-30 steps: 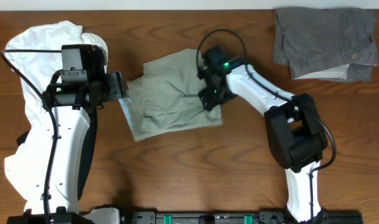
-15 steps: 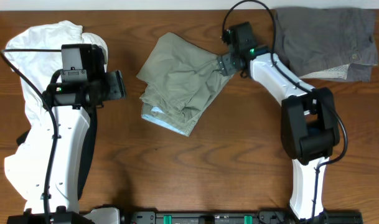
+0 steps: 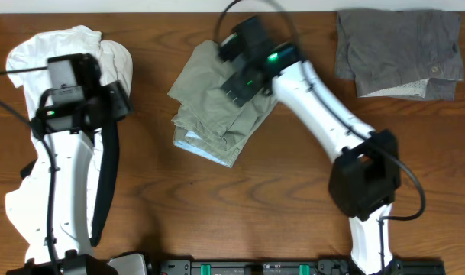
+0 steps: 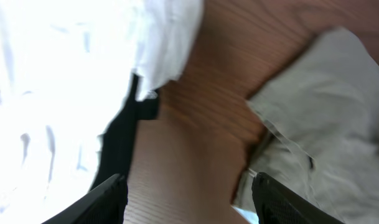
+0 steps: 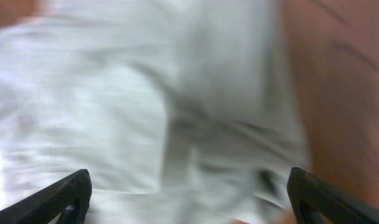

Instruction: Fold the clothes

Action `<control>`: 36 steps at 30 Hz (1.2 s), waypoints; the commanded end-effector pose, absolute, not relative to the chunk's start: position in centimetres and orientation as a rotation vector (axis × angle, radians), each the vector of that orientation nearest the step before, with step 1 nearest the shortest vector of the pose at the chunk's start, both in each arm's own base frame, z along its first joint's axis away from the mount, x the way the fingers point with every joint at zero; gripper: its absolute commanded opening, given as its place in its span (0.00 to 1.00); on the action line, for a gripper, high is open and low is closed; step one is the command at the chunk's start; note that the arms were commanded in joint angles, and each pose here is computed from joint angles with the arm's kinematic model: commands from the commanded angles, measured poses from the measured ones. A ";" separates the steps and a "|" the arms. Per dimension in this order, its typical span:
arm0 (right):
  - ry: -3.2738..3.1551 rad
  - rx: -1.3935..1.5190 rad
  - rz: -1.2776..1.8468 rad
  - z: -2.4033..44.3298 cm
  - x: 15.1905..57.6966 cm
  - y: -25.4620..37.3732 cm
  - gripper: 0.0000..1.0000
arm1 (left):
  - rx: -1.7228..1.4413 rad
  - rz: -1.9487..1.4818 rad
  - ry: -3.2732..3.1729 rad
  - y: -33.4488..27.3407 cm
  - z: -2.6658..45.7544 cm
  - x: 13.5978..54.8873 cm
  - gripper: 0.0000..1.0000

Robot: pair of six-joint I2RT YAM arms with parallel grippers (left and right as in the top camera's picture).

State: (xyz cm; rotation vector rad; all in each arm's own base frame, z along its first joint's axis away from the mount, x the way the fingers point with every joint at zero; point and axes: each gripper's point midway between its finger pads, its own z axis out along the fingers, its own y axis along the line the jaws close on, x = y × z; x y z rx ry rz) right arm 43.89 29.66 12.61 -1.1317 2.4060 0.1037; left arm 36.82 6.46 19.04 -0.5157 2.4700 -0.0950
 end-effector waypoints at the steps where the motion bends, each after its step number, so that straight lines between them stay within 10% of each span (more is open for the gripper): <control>1: 2.358 -1.288 0.145 12.0 40.5 32.9 0.99 | -0.625 -0.076 2.453 8.4 18.8 36.5 0.66; 26: 2.204 -1.760 -0.278 -0.4 34.3 37.1 0.97 | -0.674 -0.064 2.475 9.4 17.9 35.5 0.66; 32: 2.197 -1.812 -0.295 -0.9 33.9 36.7 0.86 | -0.675 -0.064 2.478 9.4 17.8 35.4 0.66; 36: 2.206 -1.795 -0.363 -1.4 34.7 35.8 0.54 | -0.675 -0.064 2.478 9.4 17.8 35.4 0.66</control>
